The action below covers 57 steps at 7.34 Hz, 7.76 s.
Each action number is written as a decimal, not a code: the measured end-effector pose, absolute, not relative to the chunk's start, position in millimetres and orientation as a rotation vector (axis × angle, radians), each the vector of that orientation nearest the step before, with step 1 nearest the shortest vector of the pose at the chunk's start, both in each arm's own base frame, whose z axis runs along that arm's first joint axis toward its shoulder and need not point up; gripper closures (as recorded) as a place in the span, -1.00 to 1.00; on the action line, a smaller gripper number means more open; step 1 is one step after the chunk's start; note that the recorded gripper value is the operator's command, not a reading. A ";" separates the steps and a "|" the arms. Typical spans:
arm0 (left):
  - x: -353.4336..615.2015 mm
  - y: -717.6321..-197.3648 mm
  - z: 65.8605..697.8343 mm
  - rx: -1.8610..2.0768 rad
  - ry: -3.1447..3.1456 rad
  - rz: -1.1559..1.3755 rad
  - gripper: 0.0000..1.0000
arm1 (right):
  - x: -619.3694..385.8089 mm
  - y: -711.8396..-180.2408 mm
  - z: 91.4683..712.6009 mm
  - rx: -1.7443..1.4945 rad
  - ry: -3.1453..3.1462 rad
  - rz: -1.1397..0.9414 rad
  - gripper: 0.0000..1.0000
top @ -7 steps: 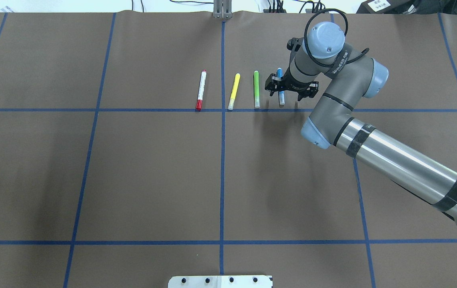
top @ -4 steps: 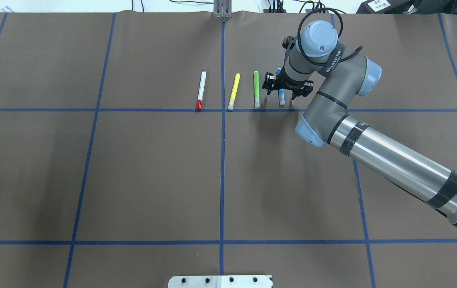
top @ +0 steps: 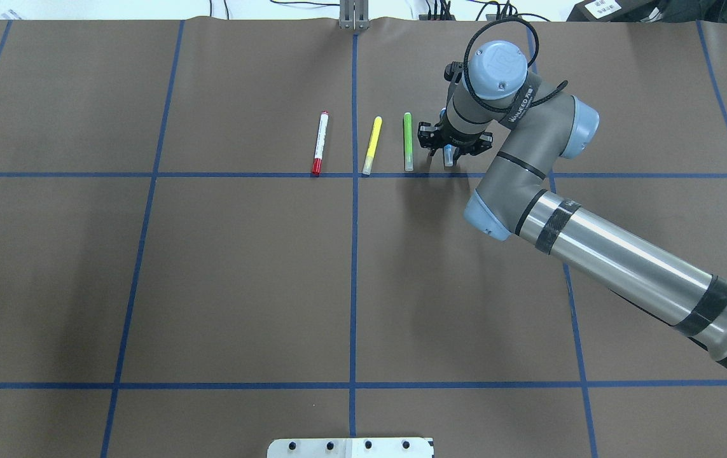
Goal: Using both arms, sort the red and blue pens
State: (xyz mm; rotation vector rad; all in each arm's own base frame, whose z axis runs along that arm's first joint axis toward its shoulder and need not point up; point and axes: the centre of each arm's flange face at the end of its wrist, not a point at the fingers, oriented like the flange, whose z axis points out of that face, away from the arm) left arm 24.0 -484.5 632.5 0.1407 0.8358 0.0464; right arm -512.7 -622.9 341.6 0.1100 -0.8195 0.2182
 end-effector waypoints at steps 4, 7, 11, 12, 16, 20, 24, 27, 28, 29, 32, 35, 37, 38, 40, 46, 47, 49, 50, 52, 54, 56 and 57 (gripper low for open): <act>25.3 -486.8 629.9 0.140 0.839 0.042 -1.00 | -508.1 -621.6 337.7 0.116 -0.828 0.218 1.00; 51.6 -512.2 601.2 0.128 0.860 0.001 -1.00 | -485.8 -623.7 321.8 0.113 -0.836 0.236 1.00; 128.5 -560.3 522.5 0.139 0.912 0.022 -0.88 | -416.3 -605.7 349.3 0.023 -0.882 0.252 1.00; 151.9 -571.6 497.3 0.149 0.928 0.040 -0.88 | -396.5 -601.2 358.6 0.004 -0.896 0.257 1.00; 272.2 -600.9 410.3 0.173 0.937 0.089 -0.88 | -302.5 -568.0 403.3 -0.049 -0.945 0.263 1.00; 408.3 -619.8 326.4 0.124 0.959 0.091 -0.82 | -221.9 -536.3 441.6 -0.139 -0.996 0.309 1.00; 506.6 -639.4 251.7 0.154 0.925 0.104 -0.59 | -165.3 -513.4 458.3 -0.195 -1.048 0.357 1.00; 551.1 -632.7 238.5 0.187 0.880 0.119 -0.43 | -153.2 -495.6 470.0 -0.213 -1.054 0.350 1.00; 560.5 -630.4 234.5 0.189 0.876 0.124 -0.43 | -151.9 -492.9 472.0 -0.215 -1.054 0.348 1.00; 568.2 -627.5 230.5 0.190 0.874 0.131 -0.42 | -151.1 -491.0 474.3 -0.217 -1.052 0.349 1.00; 586.4 -622.6 231.2 0.215 0.862 0.137 -0.28 | -148.6 -484.8 483.7 -0.218 -1.046 0.338 1.00; 596.1 -620.0 233.2 0.215 0.851 0.140 -0.19 | -148.3 -483.3 486.5 -0.219 -1.043 0.335 1.00; 598.6 -618.7 235.5 0.213 0.846 0.140 -0.05 | -148.5 -483.1 486.7 -0.217 -1.042 0.332 1.00; 599.8 -617.6 236.5 0.212 0.845 0.141 0.18 | -148.5 -483.2 487.0 -0.217 -1.042 0.331 1.00; 602.0 -615.6 238.3 0.208 0.842 0.144 0.96 | -148.6 -483.2 487.3 -0.218 -1.042 0.330 1.00; 543.9 -618.3 257.0 0.136 0.926 0.105 1.00 | -145.9 -483.1 487.4 -0.217 -1.044 0.334 1.00; 504.9 -609.7 284.3 0.084 0.970 0.103 1.00 | -144.5 -480.8 489.3 -0.223 -1.045 0.336 1.00; 420.0 -586.5 343.2 -0.012 1.035 0.082 1.00 | -134.3 -468.1 498.6 -0.231 -1.046 0.347 1.00; 384.3 -572.3 369.9 -0.035 1.043 0.063 1.00 | -126.1 -454.3 509.7 -0.223 -1.052 0.346 1.00; 325.4 -549.6 413.7 -0.071 1.044 0.015 1.00 | -110.7 -418.8 536.7 -0.235 -1.087 0.325 1.00; 259.9 -543.9 445.0 -0.174 1.111 -0.041 1.00 | -100.8 -404.9 544.7 -0.282 -1.129 0.320 1.00; 188.0 -531.6 481.7 -0.318 1.217 -0.111 1.00 | -95.3 -401.7 547.1 -0.300 -1.145 0.325 1.00; 155.4 -516.3 505.9 -0.378 1.257 -0.154 1.00 | -94.6 -401.6 547.3 -0.304 -1.148 0.326 1.00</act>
